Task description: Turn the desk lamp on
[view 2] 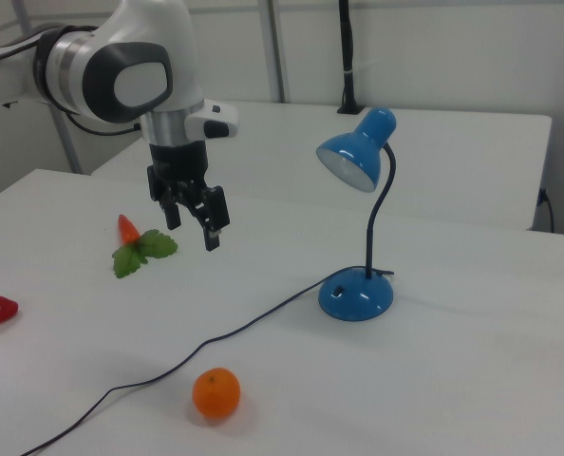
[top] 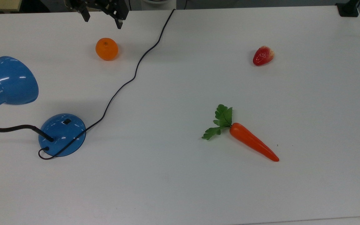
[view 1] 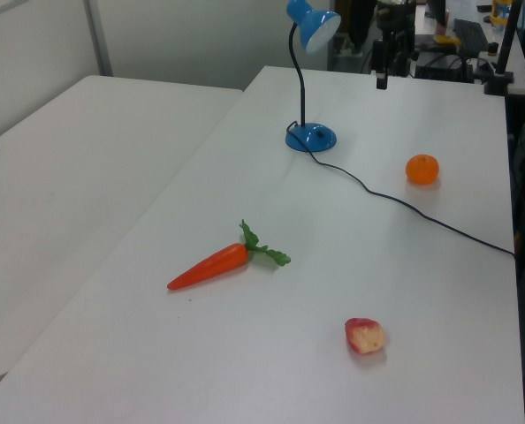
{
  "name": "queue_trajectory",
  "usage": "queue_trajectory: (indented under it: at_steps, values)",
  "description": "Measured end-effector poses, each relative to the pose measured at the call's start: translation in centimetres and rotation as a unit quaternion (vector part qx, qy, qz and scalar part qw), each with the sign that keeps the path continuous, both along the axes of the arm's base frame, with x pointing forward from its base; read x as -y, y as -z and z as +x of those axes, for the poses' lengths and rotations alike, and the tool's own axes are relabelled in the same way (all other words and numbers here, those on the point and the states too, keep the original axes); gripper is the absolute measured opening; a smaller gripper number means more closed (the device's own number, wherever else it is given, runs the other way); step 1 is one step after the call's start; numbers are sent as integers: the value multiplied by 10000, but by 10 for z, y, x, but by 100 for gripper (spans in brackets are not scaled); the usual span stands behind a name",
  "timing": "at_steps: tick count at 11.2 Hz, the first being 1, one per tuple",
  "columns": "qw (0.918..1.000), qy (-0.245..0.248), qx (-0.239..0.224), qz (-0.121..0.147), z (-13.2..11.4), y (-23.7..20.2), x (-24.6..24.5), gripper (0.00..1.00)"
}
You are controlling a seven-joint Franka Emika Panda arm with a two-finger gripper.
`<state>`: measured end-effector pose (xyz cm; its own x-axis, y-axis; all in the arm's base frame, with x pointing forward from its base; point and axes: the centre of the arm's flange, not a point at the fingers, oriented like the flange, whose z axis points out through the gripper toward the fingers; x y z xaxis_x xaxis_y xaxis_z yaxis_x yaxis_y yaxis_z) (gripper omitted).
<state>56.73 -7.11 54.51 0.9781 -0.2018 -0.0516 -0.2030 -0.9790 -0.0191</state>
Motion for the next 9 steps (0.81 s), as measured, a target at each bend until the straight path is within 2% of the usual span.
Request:
queue_trajectory:
  at_steps: [2, 3, 5, 7, 9]
  values:
    - [10000, 20, 0, 0, 0, 0, 2, 96]
    - [10000, 53, 0, -1, -1, 0, 6, 82]
    - [9999, 135, -1, -2, -2, 0, 15, 78]
    - [9996, 267, 6, 38, -4, 0, 28, 44]
    - [9989, 407, 213, 98, -2, -4, 41, 14]
